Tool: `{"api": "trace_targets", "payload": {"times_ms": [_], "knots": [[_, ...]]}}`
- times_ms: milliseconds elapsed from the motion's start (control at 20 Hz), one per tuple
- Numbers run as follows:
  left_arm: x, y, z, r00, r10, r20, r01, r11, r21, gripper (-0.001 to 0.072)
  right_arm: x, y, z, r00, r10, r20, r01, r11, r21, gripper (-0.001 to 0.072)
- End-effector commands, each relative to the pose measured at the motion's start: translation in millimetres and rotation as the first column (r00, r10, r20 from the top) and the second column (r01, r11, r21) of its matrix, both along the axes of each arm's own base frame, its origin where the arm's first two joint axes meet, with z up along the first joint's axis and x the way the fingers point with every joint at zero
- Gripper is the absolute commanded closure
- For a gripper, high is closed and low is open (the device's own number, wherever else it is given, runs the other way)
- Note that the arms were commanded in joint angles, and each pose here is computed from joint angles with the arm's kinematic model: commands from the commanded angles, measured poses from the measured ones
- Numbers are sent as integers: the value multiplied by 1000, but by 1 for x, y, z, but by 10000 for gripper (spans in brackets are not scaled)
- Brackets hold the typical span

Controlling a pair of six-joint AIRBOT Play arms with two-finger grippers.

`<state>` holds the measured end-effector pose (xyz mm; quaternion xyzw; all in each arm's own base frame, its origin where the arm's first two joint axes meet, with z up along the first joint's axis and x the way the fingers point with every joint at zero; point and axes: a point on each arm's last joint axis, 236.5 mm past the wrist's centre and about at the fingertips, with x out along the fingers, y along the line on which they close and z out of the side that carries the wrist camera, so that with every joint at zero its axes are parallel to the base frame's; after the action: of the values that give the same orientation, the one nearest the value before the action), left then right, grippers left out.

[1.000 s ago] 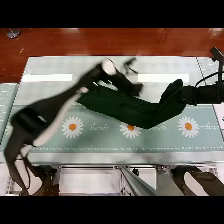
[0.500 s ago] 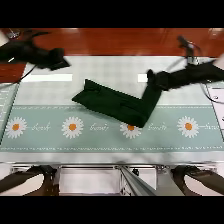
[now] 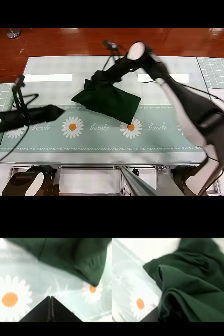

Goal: Fold the shirts.

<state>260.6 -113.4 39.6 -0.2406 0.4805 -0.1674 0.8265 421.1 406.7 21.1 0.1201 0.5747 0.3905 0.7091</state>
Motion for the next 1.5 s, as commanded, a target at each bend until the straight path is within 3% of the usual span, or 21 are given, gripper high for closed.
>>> {"api": "trace_targets", "payload": {"times_ms": [0,50,100,250,400,500,650,750,900,1000,1150,1450], "knots": [[-1,3,-21,998,62,2,-62,998,-23,672,4,41,-39,998,-11,-55,13,999,35,567],[6,7,-21,996,83,18,-83,996,-21,672,2,44,-39,997,-6,-78,11,998,59,252],[14,11,-21,994,107,34,-106,994,-17,673,-1,44,-30,997,38,-70,-31,995,98,83],[31,21,-28,986,161,51,-161,987,-8,672,29,-2,28,999,-17,-40,24,985,170,82],[33,22,-44,986,165,-1,-165,986,0,671,53,-115,110,993,-114,13,110,978,178,83],[32,21,-52,986,161,-30,-161,987,3,671,34,-203,148,990,-130,46,125,988,94,83],[31,21,-56,986,160,-43,-160,987,5,671,-10,-330,136,955,-290,60,296,937,-187,84],[31,19,-56,987,153,-44,-153,988,5,671,-28,-363,108,881,-470,61,473,865,-166,84],[26,7,-56,993,112,-44,-112,994,5,671,-72,-362,15,751,-660,-14,651,744,-151,85],[24,-3,-56,996,81,-36,-81,997,7,671,-105,-327,-43,713,-684,-153,671,730,-132,85],[31,-11,-53,997,71,6,-71,997,11,671,-130,-276,-90,725,-628,-283,612,776,-153,85],[36,-12,-55,997,81,17,-81,997,16,671,-114,-207,-121,775,-498,-388,477,865,-157,98]]}}
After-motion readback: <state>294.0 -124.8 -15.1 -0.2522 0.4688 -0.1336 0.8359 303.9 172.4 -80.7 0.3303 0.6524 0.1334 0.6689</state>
